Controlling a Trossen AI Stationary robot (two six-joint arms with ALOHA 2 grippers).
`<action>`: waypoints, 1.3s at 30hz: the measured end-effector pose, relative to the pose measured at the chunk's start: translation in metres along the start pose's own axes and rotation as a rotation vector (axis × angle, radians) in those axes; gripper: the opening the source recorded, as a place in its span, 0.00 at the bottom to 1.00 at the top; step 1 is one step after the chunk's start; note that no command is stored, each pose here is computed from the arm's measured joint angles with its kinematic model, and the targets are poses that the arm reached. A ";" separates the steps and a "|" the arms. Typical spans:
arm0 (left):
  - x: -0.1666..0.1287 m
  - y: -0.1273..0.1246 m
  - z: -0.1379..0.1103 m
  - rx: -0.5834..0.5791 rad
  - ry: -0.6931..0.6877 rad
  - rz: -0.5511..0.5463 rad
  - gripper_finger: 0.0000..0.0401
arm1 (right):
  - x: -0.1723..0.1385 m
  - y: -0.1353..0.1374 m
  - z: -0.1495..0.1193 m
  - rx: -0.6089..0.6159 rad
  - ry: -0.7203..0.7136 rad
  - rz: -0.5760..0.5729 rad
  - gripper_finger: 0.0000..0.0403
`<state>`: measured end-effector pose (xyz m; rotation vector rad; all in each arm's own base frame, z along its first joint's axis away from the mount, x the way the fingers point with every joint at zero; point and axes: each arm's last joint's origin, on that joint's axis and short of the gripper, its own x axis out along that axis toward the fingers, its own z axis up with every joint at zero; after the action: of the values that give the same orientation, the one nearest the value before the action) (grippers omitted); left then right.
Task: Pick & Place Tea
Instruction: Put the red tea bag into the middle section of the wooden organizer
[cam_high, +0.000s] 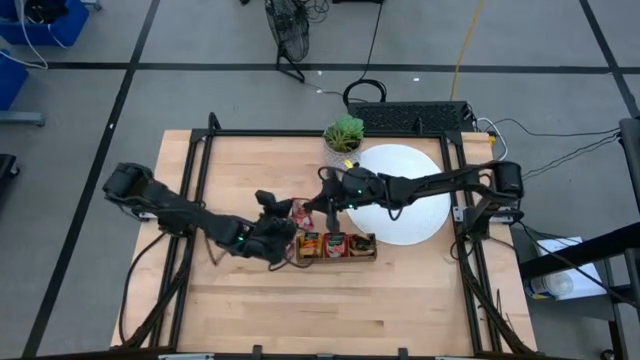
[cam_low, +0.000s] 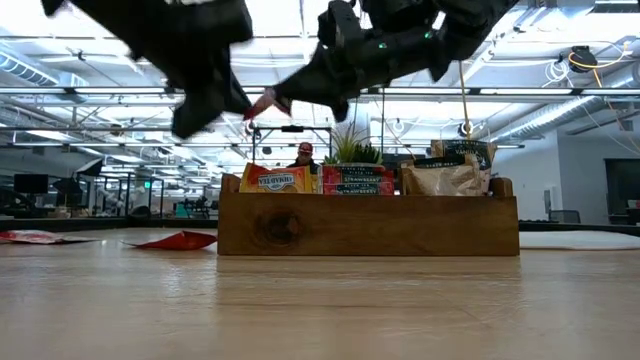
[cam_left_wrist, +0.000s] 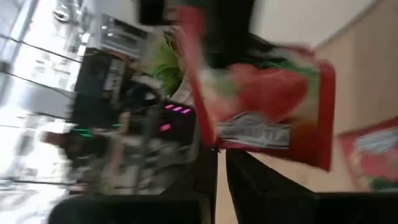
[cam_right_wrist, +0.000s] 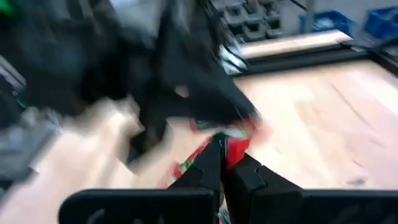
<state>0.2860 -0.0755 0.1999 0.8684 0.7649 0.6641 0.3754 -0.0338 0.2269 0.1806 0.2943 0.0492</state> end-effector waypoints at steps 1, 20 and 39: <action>-0.005 0.006 0.000 -0.047 -0.016 -0.023 0.11 | -0.003 0.003 0.000 -0.020 0.023 -0.032 0.00; -0.005 0.062 -0.044 -0.456 0.024 -0.148 0.12 | -0.034 0.125 0.056 -0.293 0.734 -0.134 0.00; 0.026 0.049 -0.074 -0.544 0.101 -0.227 0.12 | 0.024 0.114 -0.004 -0.271 1.055 -0.041 0.00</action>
<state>0.2307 -0.0011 0.2024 0.2491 0.7110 0.6717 0.3944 0.0804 0.2373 -0.1410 1.3348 0.1422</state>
